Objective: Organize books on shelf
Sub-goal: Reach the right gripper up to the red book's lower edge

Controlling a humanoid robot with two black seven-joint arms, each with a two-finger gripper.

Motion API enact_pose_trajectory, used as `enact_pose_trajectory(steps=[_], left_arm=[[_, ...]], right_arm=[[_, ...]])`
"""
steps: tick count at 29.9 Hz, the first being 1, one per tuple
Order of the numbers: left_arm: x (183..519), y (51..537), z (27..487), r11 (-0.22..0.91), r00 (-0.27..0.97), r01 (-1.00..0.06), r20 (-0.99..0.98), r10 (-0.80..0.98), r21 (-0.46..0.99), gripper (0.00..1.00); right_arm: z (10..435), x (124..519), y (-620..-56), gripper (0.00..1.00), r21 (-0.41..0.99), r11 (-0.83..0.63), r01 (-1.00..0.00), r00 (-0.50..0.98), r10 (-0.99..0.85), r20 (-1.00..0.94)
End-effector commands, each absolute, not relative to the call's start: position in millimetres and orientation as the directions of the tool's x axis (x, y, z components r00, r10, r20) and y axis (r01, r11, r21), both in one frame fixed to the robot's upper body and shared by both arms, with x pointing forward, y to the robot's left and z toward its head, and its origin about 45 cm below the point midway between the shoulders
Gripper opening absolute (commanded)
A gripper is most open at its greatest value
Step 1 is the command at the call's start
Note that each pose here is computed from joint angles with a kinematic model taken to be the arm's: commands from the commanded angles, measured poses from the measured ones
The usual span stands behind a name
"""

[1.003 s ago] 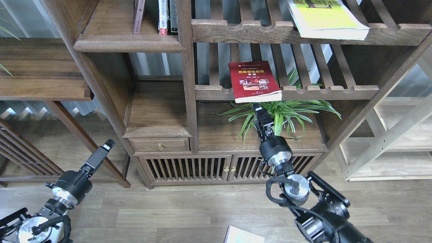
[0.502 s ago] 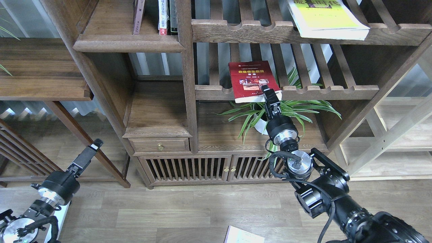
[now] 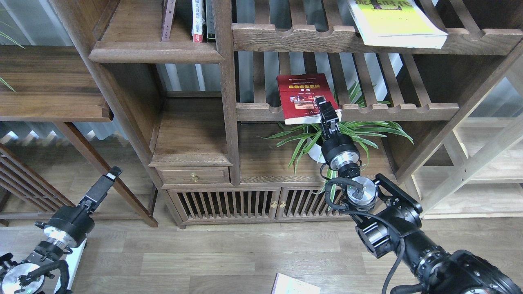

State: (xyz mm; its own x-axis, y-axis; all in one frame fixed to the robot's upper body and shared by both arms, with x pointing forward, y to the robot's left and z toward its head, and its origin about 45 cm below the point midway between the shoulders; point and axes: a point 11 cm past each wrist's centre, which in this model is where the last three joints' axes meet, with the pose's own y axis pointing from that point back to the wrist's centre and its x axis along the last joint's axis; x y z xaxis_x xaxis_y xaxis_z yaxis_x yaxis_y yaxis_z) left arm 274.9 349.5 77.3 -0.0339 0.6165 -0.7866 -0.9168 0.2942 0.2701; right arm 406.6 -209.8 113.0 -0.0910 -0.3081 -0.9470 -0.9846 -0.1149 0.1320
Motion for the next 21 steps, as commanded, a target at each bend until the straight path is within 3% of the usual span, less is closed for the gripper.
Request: enact_pose_trajectory(steps=[1, 21], left_arm=[[275, 351, 77, 0.291, -0.036, -0.918, -0.785, 0.618, 0.271, 0.99], [275, 349, 77, 0.294, -0.034, -0.917, -0.789, 0.614, 0.269, 0.99]], right_arm=[[114, 408, -211, 0.88, 0.131, -0.103, -0.986, -0.095, -0.299, -0.950], [105, 402, -195, 0.91, 0.184, -0.151, -0.971, -0.123, -0.346, -0.930]])
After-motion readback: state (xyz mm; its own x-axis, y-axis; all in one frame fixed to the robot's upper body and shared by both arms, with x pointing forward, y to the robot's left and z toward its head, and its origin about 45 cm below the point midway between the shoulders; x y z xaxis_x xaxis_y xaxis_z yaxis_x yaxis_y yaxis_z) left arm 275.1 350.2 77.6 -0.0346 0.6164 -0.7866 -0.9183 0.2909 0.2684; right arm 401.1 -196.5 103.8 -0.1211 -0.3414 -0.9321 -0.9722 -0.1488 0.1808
